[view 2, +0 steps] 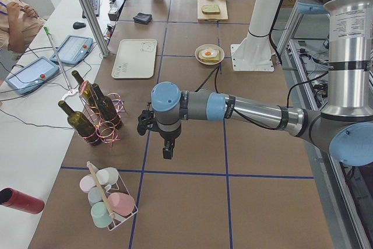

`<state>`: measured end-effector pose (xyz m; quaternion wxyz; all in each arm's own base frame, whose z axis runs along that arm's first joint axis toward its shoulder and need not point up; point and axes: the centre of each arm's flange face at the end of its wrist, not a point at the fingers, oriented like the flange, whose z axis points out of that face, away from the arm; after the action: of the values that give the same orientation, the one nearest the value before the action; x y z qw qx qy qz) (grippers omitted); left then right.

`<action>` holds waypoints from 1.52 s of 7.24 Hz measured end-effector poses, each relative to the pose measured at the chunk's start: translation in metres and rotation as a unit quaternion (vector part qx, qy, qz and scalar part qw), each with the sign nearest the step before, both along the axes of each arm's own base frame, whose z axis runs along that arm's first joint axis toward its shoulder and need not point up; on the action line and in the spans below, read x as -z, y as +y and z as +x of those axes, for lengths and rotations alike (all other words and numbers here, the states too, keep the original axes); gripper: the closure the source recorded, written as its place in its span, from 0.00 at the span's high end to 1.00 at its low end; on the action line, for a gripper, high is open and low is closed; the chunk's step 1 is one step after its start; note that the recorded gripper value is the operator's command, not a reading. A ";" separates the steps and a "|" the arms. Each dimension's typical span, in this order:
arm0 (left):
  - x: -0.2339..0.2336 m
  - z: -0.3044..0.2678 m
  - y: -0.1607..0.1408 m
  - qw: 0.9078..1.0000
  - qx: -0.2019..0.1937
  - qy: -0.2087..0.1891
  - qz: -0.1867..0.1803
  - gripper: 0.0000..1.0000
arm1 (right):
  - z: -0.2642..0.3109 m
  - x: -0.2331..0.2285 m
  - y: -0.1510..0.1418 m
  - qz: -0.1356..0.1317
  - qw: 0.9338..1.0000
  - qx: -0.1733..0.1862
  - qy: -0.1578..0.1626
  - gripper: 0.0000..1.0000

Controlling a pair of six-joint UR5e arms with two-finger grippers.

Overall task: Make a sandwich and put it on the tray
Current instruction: 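Move the right gripper toward the bread slice on the wooden board, then lower the right gripper and grasp the bread slice's edge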

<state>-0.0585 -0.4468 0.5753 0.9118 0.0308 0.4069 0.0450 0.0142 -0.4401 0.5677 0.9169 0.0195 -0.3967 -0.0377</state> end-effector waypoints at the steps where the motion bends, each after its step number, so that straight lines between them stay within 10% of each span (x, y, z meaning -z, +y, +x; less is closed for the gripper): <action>1: 0.000 0.002 0.001 1.000 -0.001 0.014 -0.001 1.00 | -0.004 0.002 0.001 0.014 1.000 0.004 -0.009 1.00; 5: 0.012 0.009 -0.001 0.998 -0.005 0.057 0.040 1.00 | -0.078 0.007 0.029 0.008 0.998 0.011 -0.064 0.98; 9: 0.018 0.011 -0.004 0.996 -0.006 0.059 0.073 1.00 | -0.164 -0.004 0.122 0.015 0.995 -0.023 -0.091 0.95; 11: 0.019 0.011 -0.005 0.995 -0.007 0.059 0.076 1.00 | -0.185 -0.016 0.152 -0.023 0.994 -0.039 -0.098 0.92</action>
<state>-0.0470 -0.4514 0.5561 0.8808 0.1001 0.4557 0.0807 -0.1704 -0.2878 0.5834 0.8747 0.0177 -0.4843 0.0090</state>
